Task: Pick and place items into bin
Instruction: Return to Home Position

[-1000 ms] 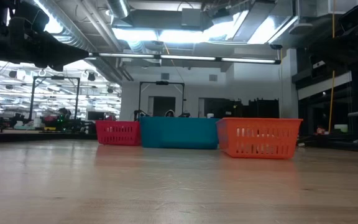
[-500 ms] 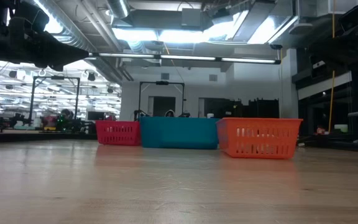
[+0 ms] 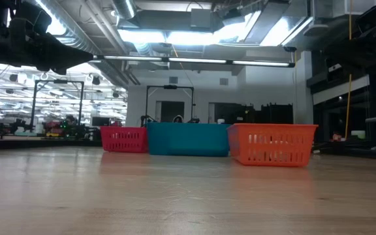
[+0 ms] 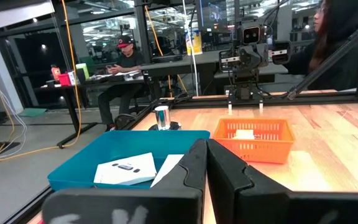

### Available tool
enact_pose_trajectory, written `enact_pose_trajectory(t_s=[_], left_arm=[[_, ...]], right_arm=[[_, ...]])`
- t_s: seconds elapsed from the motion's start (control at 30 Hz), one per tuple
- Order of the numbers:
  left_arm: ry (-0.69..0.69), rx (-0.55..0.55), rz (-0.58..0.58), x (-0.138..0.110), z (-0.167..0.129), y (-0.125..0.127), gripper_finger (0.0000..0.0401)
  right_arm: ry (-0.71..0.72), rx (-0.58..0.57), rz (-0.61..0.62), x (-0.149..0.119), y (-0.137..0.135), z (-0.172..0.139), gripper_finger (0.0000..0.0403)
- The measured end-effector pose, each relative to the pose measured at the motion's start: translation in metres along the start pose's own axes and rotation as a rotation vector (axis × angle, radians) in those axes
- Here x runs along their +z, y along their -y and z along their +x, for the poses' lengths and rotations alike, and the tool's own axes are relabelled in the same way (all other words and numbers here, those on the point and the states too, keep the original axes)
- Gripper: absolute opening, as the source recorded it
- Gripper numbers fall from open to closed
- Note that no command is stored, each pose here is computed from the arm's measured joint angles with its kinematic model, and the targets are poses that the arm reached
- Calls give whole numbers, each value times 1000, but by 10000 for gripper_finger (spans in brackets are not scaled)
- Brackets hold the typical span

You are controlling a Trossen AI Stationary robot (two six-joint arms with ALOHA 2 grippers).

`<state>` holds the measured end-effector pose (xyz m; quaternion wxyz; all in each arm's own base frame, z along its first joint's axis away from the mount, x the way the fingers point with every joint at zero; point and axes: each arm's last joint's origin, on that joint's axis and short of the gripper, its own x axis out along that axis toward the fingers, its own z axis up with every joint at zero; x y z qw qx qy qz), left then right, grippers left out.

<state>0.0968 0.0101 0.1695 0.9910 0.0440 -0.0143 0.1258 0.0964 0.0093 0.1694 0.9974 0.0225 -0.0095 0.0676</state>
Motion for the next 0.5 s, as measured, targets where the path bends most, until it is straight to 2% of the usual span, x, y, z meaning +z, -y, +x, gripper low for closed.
enact_pose_trajectory(t_s=[0.5], left_arm=[[0, 0, 0, 0, 0, 0, 4]], right_arm=[[0, 0, 0, 0, 0, 0, 0]])
